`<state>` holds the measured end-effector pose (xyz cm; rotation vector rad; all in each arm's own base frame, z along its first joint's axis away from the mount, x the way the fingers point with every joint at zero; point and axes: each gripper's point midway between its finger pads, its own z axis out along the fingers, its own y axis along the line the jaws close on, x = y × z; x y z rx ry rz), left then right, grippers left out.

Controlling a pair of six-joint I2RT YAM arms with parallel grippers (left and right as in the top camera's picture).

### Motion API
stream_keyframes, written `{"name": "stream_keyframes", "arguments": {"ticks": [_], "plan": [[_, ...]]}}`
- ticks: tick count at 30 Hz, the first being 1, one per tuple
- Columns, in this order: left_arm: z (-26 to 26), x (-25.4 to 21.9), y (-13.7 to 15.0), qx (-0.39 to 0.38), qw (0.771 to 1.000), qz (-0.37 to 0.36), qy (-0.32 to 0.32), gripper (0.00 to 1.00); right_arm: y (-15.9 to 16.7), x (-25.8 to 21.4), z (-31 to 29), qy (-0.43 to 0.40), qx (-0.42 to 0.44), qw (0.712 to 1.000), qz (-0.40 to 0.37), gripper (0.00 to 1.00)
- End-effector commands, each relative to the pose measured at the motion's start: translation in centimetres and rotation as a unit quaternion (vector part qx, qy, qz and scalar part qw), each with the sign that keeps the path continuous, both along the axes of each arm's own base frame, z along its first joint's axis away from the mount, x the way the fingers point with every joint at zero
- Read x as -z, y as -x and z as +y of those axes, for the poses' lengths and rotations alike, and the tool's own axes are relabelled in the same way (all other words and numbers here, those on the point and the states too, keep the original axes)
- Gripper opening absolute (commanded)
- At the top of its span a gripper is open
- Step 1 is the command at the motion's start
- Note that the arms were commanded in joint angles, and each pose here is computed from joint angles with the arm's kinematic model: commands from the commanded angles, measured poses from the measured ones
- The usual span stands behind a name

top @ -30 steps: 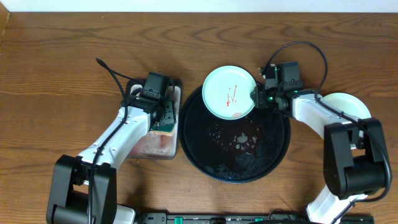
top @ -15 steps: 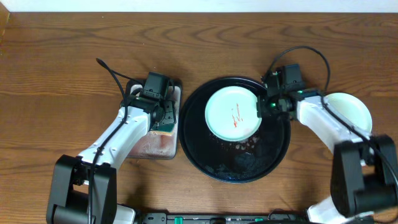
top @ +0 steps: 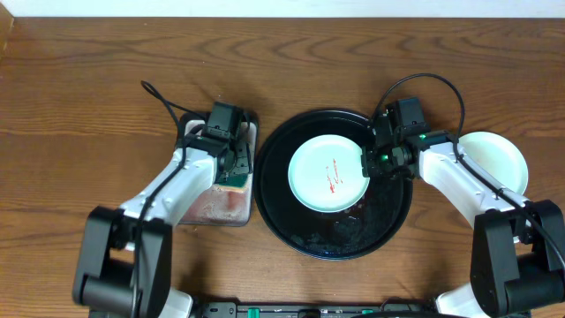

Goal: Clean dirty plates on tray and stack at the side
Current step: 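Drag the last pale green plate toward the tray center with right gripper, then lift the green sponge out of the soapy tray with the left gripper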

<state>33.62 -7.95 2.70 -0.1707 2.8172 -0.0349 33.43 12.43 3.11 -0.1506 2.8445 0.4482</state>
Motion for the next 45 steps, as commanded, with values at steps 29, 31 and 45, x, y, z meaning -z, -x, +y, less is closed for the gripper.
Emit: {"name": "stream_keyframes", "arguments": {"ticks": [29,31,45], "plan": [[1.5,0.8,1.1,-0.018,1.0,0.023,0.011,0.61,0.5,0.5,0.1,-0.003,0.005,1.0,0.013,0.01],[1.5,1.2,1.1,-0.018,0.999,0.027,0.01,0.6,0.5,0.5,0.1,-0.003,0.005,1.0,0.013,0.01],[1.5,2.1,1.3,-0.019,0.999,0.039,0.007,0.07,0.8,0.6,0.0,-0.001,0.005,1.0,0.02,0.01]]}}
